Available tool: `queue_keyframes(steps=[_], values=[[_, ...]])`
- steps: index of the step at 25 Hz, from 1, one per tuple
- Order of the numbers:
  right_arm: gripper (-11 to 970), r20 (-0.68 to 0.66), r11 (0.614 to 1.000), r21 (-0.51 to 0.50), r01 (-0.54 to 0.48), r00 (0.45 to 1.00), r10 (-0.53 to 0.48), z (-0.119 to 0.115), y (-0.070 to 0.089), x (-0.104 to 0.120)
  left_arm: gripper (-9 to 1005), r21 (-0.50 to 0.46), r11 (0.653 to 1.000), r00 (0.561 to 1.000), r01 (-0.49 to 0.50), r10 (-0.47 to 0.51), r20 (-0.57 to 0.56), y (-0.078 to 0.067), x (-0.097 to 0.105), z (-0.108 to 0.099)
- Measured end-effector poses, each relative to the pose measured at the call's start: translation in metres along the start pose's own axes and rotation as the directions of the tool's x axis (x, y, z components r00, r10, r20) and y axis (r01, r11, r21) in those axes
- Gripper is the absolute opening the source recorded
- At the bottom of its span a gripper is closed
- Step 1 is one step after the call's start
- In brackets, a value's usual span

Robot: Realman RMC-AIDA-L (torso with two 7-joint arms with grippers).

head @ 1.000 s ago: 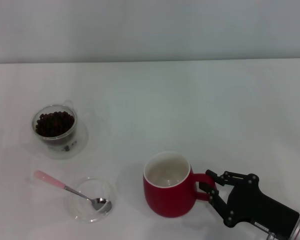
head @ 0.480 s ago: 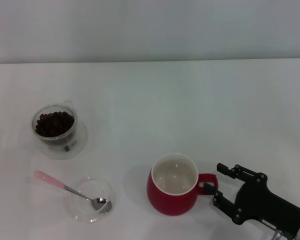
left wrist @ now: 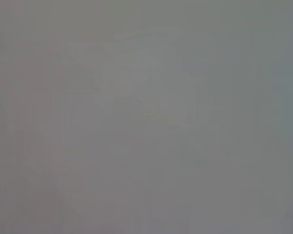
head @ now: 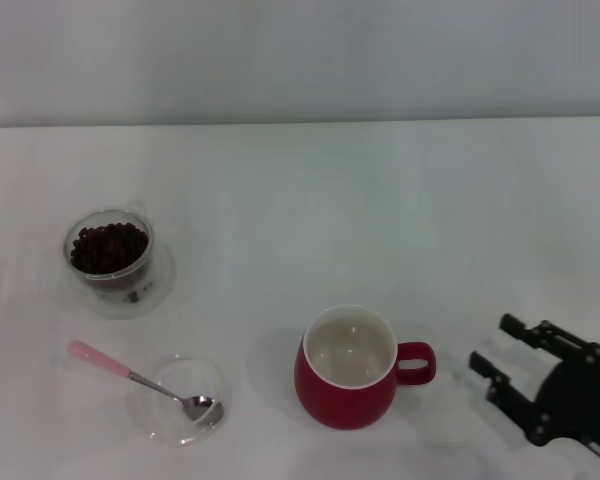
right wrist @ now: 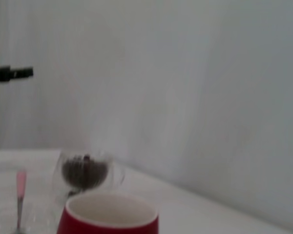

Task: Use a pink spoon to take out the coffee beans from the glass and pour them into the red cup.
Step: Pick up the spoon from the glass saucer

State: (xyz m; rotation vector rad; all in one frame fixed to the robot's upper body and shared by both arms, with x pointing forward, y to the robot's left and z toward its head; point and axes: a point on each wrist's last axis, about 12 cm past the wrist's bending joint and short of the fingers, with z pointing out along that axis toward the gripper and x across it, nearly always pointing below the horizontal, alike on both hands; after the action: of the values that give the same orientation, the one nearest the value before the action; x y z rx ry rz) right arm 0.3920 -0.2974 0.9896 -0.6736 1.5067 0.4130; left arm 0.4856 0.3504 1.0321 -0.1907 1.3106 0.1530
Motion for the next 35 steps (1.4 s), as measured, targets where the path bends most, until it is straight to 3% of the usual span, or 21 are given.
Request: queue_keyframes(steps=[6, 12, 17, 21, 28, 35], values=[[528, 0.132, 0.999, 0.026, 0.031, 0.991, -0.035, -0.022, -0.002, -0.016, 888, 0.000, 0.999, 0.999, 0.043, -0.043, 0.002, 0.002, 0.000, -0.006], [528, 0.234, 0.989, 0.137, 0.057, 0.968, -0.088, -0.028, -0.016, -0.029, 888, -0.008, 0.979, 0.979, 0.202, -0.202, 0.026, 0.010, -0.002, -0.023], [528, 0.296, 0.949, 0.304, 0.082, 0.939, -0.176, -0.033, -0.038, -0.041, 888, 0.058, 0.896, 0.897, 0.440, -0.442, 0.012, 0.015, -0.005, -0.046], [528, 0.320, 0.899, 0.429, 0.086, 0.917, -0.240, -0.032, -0.058, -0.049, 888, 0.083, 0.823, 0.827, 0.562, -0.562, -0.034, 0.017, -0.004, -0.063], [528, 0.343, 0.835, 0.541, 0.105, 0.878, -0.333, -0.029, -0.087, -0.063, 887, 0.149, 0.715, 0.731, 0.683, -0.666, -0.149, 0.007, -0.003, -0.081], [528, 0.342, 0.775, 0.621, 0.118, 0.849, -0.403, -0.022, -0.111, -0.074, 887, 0.198, 0.581, 0.614, 0.790, -0.740, -0.276, -0.004, -0.005, -0.104]])
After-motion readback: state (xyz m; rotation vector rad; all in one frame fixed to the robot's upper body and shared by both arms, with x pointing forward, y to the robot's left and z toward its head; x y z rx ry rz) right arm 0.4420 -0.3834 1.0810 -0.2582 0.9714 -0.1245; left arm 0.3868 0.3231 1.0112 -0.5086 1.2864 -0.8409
